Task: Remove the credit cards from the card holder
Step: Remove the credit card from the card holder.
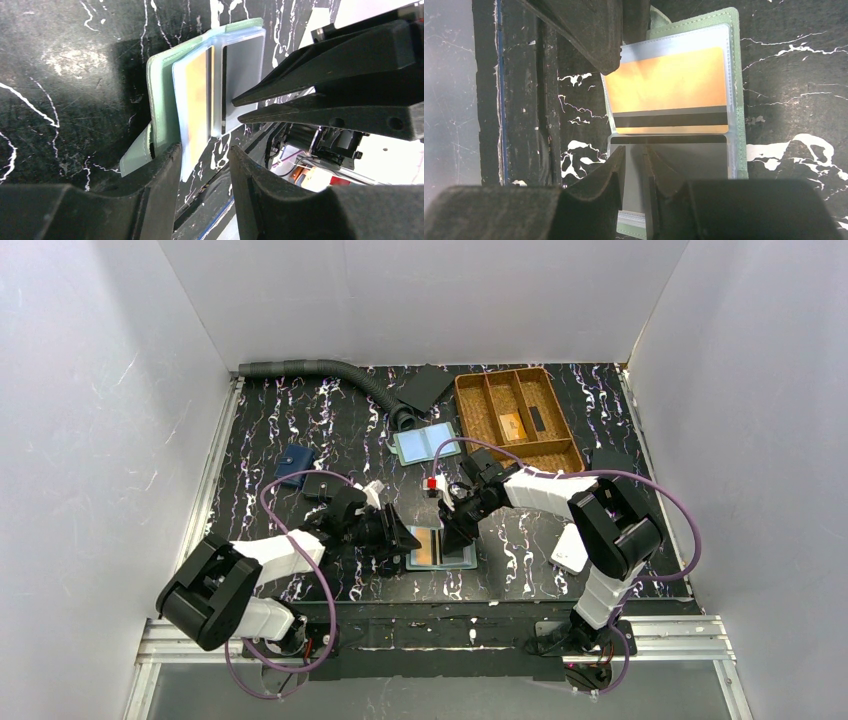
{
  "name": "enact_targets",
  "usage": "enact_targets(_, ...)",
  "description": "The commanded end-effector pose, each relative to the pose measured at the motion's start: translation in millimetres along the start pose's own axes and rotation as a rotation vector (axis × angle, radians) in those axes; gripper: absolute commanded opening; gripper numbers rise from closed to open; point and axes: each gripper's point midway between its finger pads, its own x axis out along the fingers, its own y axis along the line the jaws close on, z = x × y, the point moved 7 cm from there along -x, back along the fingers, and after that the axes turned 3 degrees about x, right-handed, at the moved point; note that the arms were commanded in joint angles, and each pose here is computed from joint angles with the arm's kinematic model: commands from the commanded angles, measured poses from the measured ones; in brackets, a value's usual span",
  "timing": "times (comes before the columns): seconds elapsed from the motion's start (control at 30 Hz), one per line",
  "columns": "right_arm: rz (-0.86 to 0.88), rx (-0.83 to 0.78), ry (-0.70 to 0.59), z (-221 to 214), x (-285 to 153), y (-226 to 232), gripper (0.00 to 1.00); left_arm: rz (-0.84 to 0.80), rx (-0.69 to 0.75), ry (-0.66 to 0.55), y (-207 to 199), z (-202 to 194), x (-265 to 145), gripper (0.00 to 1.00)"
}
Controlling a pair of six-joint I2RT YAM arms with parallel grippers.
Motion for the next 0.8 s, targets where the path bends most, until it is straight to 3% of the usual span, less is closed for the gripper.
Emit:
enact_targets(0.0,0.02,-0.007,-0.005,5.7,-2.2,-1.3,0.27,-0.068,0.032,0.0,-21.0,6.0,-5.6,0.37)
enact_targets(0.4,0.103,0.091,-0.12,14.1,-18.8,-1.6,0.29,-0.148,0.054,0.024,-38.8,7.5,-3.2,0.35)
enact_targets(0.77,0.163,0.267,-0.235,25.6,-23.9,-3.4,0.46,-0.189,0.064,0.064,-48.4,7.1,6.9,0.36)
